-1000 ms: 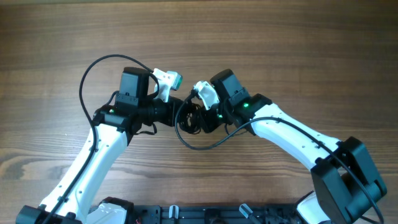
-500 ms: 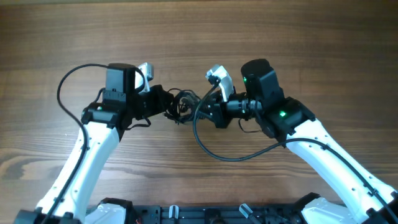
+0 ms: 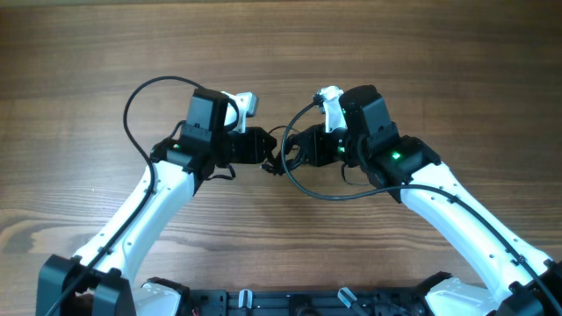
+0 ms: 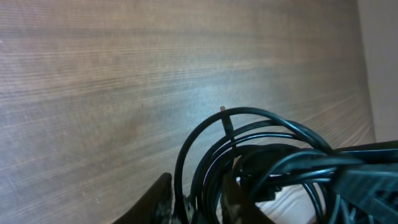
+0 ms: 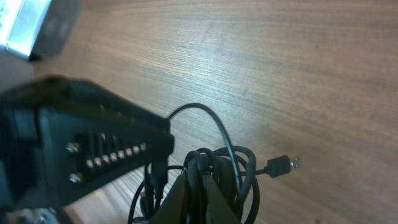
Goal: Untangle cables
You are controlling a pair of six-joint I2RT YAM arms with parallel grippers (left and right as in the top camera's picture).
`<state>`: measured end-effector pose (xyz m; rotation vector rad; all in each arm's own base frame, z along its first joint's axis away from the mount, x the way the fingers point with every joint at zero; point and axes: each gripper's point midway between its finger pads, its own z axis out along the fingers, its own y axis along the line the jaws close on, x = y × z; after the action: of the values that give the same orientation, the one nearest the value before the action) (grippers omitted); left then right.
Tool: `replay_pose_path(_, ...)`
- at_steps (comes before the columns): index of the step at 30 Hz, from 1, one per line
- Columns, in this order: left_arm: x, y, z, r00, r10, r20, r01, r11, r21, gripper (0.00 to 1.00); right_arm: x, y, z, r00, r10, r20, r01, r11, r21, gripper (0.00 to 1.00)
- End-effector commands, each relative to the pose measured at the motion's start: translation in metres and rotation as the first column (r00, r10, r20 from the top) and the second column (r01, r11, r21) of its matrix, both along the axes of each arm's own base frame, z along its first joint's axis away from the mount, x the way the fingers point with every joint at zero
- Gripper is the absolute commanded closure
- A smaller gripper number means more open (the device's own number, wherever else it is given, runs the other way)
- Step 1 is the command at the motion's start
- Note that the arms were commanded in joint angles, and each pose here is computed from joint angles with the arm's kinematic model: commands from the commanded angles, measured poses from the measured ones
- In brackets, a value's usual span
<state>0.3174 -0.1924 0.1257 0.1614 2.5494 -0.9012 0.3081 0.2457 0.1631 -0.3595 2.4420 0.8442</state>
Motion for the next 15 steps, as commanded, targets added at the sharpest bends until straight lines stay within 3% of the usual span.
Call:
replay_pose_path(1, 0.002, 0.007, 0.043, 0.980, -0.071, 0.188, 0.079, 0.996, -0.036, 0.69, 0.006, 0.011, 0.019, 0.972, 0.166, 0.168, -0.163, 0.986, -0.032, 0.96)
replay_pose_path(4, -0.018, -0.001, 0.080, 0.924, -0.207, 0.321, 0.251, 0.962, -0.104, 0.61, -0.002, 0.035, 0.044, 0.916, 0.294, 0.274, -0.321, 0.945, 0.058, 0.96)
replay_pose_path(9, -0.036, 0.000, 0.066, 0.915, -0.287, 0.284, 0.318, 0.945, -0.071, 0.65, -0.014, 0.049, 0.064, 0.872, 0.362, 0.330, -0.425, 0.894, 0.141, 0.96)
replay_pose_path(13, -0.029, 0.038, 0.021, 0.975, -0.174, 0.140, 0.153, 0.977, 0.151, 0.73, -0.020, 0.040, 0.080, 0.845, 0.410, 0.343, -0.501, 0.831, 0.242, 0.96)
replay_pose_path(15, -0.030, 0.045, 0.007, 0.985, -0.153, 0.086, 0.135, 0.973, 0.187, 0.71, -0.019, 0.029, 0.095, 0.822, 0.422, 0.383, -0.542, 0.786, 0.296, 0.96)
